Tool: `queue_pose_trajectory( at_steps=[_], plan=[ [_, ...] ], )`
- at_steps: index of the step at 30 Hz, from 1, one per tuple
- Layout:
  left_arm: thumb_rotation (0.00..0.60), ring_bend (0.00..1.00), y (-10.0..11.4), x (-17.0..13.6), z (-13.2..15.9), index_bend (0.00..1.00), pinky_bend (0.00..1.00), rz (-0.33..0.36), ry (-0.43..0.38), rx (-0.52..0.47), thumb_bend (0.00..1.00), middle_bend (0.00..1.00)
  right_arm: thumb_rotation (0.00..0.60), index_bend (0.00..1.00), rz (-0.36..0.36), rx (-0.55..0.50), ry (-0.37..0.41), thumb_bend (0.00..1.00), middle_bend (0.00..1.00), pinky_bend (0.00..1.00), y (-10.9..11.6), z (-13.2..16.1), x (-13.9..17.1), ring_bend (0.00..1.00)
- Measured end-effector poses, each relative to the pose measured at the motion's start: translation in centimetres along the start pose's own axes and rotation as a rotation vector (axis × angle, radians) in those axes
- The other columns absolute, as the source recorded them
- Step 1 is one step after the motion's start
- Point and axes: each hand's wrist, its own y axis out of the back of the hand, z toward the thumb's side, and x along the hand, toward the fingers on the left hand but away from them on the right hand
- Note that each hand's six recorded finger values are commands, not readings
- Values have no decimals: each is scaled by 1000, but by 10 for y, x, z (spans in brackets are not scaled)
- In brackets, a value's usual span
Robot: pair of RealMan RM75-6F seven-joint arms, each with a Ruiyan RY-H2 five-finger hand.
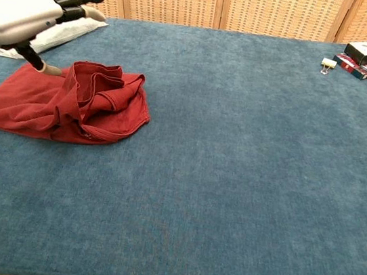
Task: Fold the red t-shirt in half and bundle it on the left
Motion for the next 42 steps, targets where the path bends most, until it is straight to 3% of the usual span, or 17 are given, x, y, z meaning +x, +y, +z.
queue_pose_trajectory(
  at_steps=[28,42],
  plan=[
    [600,0,-2,26,86,5,0,40,-163,-28,30,0,600,0,-3,-9,1,0,0,0,3,-2,1,0],
    [600,0,-16,40,102,5,0,-5,-161,-7,30,0,600,0,2,-11,-2,0,0,0,2,-3,0,0]
  ],
)
